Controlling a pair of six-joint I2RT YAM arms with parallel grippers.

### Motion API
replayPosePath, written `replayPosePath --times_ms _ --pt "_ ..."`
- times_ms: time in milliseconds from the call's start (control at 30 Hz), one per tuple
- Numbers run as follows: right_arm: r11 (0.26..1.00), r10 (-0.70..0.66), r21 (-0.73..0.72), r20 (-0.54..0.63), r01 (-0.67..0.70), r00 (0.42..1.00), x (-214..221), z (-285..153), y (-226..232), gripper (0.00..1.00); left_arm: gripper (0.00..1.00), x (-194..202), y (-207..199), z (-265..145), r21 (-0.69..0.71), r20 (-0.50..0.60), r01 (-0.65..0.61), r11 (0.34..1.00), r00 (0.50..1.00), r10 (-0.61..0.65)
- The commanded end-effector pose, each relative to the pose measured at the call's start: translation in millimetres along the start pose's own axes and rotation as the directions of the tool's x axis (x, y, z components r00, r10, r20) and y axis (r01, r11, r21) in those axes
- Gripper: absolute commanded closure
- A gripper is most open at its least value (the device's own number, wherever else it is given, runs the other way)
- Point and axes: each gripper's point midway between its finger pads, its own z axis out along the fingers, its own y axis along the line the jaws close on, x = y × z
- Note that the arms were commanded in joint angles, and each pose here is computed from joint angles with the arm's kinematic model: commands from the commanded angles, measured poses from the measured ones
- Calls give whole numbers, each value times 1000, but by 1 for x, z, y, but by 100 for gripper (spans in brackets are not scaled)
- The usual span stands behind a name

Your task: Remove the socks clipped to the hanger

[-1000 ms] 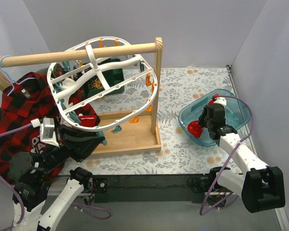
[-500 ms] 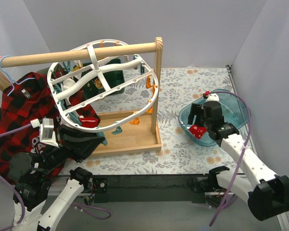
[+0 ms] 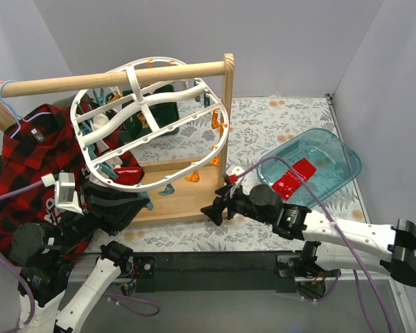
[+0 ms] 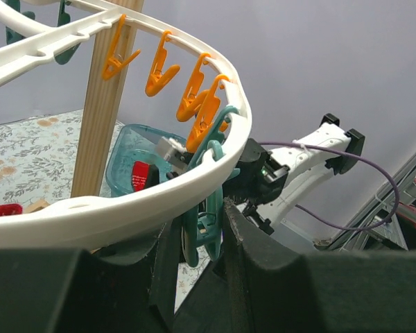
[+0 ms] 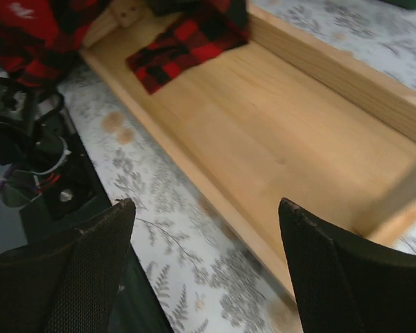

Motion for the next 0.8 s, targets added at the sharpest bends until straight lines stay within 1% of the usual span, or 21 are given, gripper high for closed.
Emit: replayPosePath --times_ms 0,33,67,133,167,200,267,300,400,433,500,533,567,600,767 --pt "976 -12 -206 265 69 964 -55 27 65 10 100 -2 4 -2 -32 6 -7 999 1000 7" --pt "970 -10 -230 282 77 959 -59 33 74 5 100 -1 5 -2 -36 3 -5 999 1000 5" --pt "962 2 -260 310 83 951 -68 46 85 5 100 -2 4 -3 -36 7 -5 999 1000 5" --pt "939 34 -334 324 80 946 -76 56 105 4 100 -2 4 -3 -40 8 1 999 1000 0" --pt "924 46 -373 333 86 942 -73 68 114 4 100 -1 4 -4 -41 7 2 999 1000 -1" --pt "905 61 -413 364 102 929 -85 72 128 2 100 -1 5 -4 -47 8 4 999 1000 -4" --pt "894 92 -437 396 99 913 -86 88 138 2 100 0 5 -6 -51 11 8 999 1000 -7" --pt "883 112 -457 423 105 899 -96 90 146 2 100 -1 5 -7 -54 13 9 999 1000 -9" --pt "857 182 -508 454 86 872 -102 100 159 2 100 -2 4 -8 -56 14 12 998 1000 -12" --pt "850 198 -518 479 93 855 -111 100 163 4 100 -2 5 -8 -60 14 14 998 1000 -13" --pt "840 211 -535 473 88 855 -107 109 171 5 100 -3 3 -10 -61 16 15 998 1000 -14" --pt "834 221 -545 480 91 849 -117 112 177 6 100 -3 2 -10 -62 17 16 998 1000 -15" --pt "833 214 -547 455 82 864 -107 121 179 8 100 -3 2 -11 -62 15 18 998 1000 -17" --pt "829 216 -553 451 81 866 -107 124 183 9 100 -3 2 -12 -61 16 16 998 1000 -15" --pt "841 189 -533 446 91 875 -109 146 194 9 100 -5 -1 -12 -57 19 23 998 1000 -22"
